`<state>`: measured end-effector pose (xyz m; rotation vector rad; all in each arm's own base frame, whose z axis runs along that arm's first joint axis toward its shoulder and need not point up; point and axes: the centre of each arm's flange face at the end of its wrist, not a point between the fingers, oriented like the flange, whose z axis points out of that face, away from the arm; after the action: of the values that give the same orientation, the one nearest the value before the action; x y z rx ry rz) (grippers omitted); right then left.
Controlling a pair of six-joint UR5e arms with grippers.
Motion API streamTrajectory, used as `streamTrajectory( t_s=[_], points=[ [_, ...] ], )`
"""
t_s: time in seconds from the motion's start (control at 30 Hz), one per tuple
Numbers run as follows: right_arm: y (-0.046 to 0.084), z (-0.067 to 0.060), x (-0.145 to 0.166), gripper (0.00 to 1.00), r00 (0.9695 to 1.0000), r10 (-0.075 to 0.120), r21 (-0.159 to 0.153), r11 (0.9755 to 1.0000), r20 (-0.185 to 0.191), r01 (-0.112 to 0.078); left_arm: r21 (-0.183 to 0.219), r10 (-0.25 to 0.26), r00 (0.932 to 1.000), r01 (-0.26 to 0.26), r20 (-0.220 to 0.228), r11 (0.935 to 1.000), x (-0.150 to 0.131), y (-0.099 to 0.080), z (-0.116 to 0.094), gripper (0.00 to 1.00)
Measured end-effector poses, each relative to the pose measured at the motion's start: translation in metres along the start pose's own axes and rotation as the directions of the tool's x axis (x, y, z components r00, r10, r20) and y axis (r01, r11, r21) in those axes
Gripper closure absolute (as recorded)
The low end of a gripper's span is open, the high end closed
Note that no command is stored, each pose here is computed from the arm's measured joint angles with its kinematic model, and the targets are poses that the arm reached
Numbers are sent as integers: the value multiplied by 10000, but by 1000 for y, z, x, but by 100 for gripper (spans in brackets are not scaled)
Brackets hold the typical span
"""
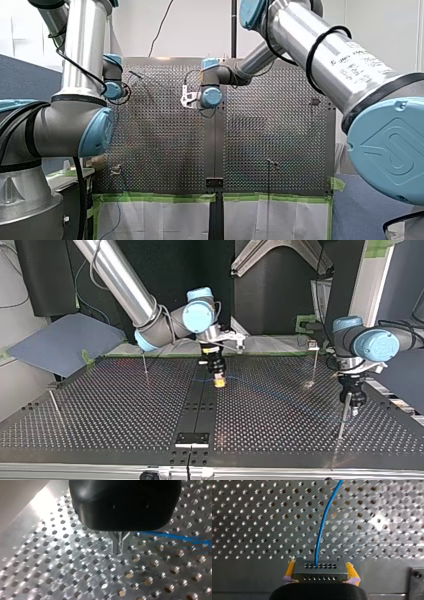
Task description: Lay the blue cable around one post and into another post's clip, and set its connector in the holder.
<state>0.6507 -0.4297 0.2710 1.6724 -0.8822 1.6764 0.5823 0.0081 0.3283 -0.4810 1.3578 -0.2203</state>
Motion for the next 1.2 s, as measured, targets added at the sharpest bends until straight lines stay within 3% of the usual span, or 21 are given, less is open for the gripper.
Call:
streamTrajectory(
  t_s=[0.03, 0.07, 0.1, 0.13, 0.2, 0.23, 0.3, 0.4, 0.63, 0.77, 0.97, 1.07, 1.2],
  points=[
    [2, 0, -3, 100, 10000, 1, -32, 10000, 12, -1, 12, -2, 10000, 2, -93, 10000, 1, 0, -1, 51],
    [4, 0, -6, 100, 10000, 4, -68, 10000, 19, -4, -1, -4, 9999, 4, -158, 10000, 2, 0, -1, 43],
    [6, -1, -9, 100, 10000, 9, -116, 9999, 21, -9, -36, -13, 9998, 12, -223, 10000, 3, 0, -2, 43],
    [8, -1, -11, 100, 10000, 14, -150, 9999, 20, -14, -107, -31, 9996, 27, -298, 9999, 4, 1, -3, 32],
    [13, -1, -17, 100, 10000, 36, -250, 9997, 19, -35, -269, -64, 9992, 53, -385, 9996, 5, 2, -5, 26],
    [15, -1, -20, 100, 10000, 51, -292, 9996, 17, -50, -394, -84, 9990, 67, -441, 9992, 5, 3, -6, 18],
    [20, -2, -26, 100, 10000, 85, -388, 9992, 13, -85, -565, -126, 9987, 97, -502, 9984, 6, 4, -8, 16],
    [26, -3, -35, 100, 9999, 131, -525, 9985, 3, -131, -848, -279, 9979, 229, -588, 9961, 7, 7, -10, 2],
    [44, -9, -60, 100, 9999, 136, -965, 9952, -19, -138, -983, -728, 9953, 663, -641, 9930, 9, 5, -13, 2],
    [56, -12, -72, 100, 9999, 139, -1306, 9913, -38, -143, -837, -757, 9952, 704, -621, 9940, 10, 1, -12, 2],
    [75, -18, -90, 100, 9997, 217, -1791, 9836, -79, -227, -759, -791, 9952, 746, -584, 9943, 12, -1, -13, 2],
    [84, -22, -99, 100, 9996, 261, -2021, 9790, -106, -277, -846, -796, 9951, 745, -584, 9936, 15, 1, -15, 2],
    [97, -26, -109, 100, 9991, 401, -2358, 9709, -161, -427, -944, -796, 9953, 741, -556, 9928, 16, 3, -17, 2]
  ],
)
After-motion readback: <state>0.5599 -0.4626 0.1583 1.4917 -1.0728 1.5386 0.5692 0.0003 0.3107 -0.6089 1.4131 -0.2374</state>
